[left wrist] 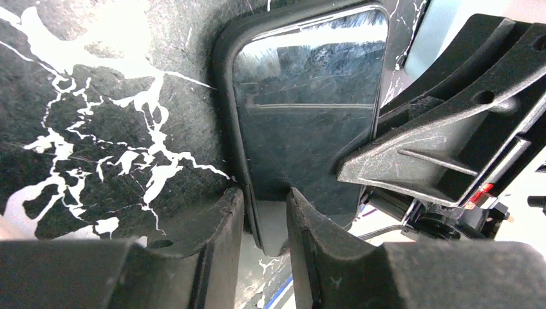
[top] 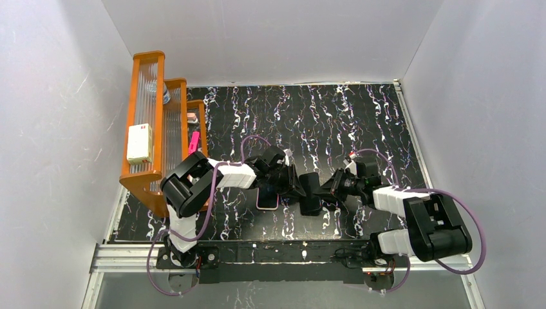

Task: Put the phone into the phone case

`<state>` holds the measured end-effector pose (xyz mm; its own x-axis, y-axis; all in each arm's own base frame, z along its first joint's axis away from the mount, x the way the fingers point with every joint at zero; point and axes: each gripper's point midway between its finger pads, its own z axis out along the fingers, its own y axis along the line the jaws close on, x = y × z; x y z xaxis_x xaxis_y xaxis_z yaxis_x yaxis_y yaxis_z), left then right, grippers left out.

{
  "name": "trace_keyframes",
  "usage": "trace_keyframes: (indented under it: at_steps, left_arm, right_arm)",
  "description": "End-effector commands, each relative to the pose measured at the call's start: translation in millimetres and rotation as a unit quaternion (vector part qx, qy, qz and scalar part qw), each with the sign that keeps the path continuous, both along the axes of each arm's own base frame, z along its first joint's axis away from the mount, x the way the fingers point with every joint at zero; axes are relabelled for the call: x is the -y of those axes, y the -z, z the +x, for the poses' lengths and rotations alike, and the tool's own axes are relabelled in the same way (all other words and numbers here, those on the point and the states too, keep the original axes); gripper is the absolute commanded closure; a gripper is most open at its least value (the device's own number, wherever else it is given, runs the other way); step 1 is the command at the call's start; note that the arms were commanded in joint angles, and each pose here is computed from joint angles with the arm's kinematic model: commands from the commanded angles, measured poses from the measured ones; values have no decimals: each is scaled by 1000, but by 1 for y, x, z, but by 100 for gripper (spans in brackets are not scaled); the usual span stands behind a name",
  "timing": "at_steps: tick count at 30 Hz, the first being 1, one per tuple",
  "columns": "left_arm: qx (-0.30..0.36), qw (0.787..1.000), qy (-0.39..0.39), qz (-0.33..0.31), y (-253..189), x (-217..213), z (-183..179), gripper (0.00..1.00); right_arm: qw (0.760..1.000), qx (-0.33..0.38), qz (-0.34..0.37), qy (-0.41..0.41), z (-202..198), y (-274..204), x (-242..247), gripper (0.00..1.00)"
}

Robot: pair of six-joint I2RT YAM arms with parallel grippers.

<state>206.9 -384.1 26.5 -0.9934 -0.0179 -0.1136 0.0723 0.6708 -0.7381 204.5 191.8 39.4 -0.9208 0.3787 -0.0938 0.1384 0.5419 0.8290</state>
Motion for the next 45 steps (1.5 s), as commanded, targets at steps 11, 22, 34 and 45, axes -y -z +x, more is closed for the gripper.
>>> trace_keyframes:
  at_steps: [11, 22, 34, 45]
  left_arm:
    - [58, 994, 11, -89, -118, -8, 13, 29]
    - [41, 972, -7, -233, -188, -10, -2, 34]
    - [12, 965, -18, -260, -186, -11, -8, 43]
    - [-32, 964, -46, -259, -175, -1, -14, 100]
  right_arm:
    - [985, 111, 127, 39, 30, -123, 0, 99]
    - [949, 109, 277, 100, 16, -176, 4, 99]
    - [943, 99, 292, 123, 15, -177, 8, 99]
    - [948, 98, 276, 124, 16, -161, 8, 99]
